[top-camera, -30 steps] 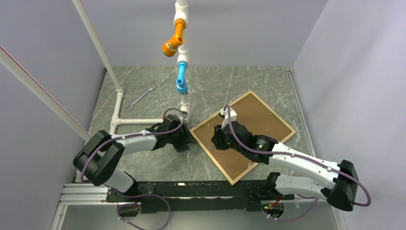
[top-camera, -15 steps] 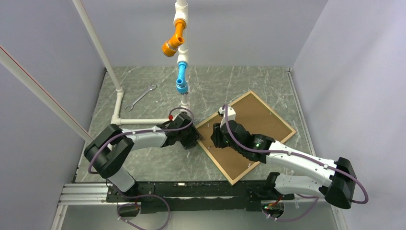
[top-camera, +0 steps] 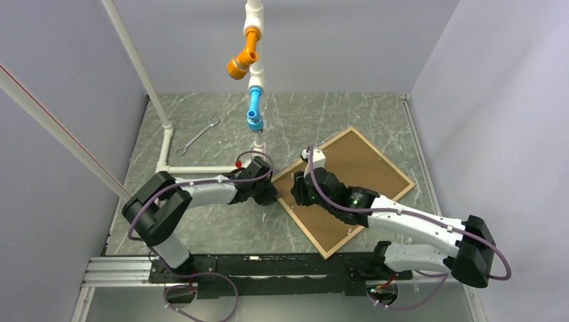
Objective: Take the photo out of the frame
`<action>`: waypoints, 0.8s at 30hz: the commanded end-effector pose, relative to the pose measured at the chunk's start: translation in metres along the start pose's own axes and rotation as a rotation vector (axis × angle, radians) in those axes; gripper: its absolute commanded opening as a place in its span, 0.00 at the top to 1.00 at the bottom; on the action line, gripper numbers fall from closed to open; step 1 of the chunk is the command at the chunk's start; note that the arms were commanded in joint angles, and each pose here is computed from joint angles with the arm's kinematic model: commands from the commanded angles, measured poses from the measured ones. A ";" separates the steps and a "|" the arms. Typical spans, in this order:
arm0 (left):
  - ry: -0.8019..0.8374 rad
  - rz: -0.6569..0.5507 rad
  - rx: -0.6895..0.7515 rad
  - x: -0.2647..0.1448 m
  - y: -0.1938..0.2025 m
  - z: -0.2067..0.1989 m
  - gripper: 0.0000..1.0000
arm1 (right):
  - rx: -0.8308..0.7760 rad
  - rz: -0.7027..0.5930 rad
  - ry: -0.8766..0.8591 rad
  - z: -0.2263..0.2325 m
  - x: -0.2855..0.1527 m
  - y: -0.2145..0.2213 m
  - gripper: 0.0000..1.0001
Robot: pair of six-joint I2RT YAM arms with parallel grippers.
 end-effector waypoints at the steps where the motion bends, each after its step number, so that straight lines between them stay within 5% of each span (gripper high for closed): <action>1: -0.061 -0.025 -0.009 0.011 0.001 0.015 0.71 | 0.023 -0.119 -0.022 0.013 0.001 -0.037 1.00; 24: -0.108 -0.015 -0.009 0.013 0.005 0.031 0.75 | -0.040 0.026 0.083 0.018 0.013 -0.003 1.00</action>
Point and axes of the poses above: each gripper's point midway between its finger pads, its own x axis out along the fingers, its own z axis along the line the jaws close on, y = z × x, the point moved 3 cm from there along -x, back along the fingers, and after that the axes turned 8 degrees about -x, right-handed, at the moved point
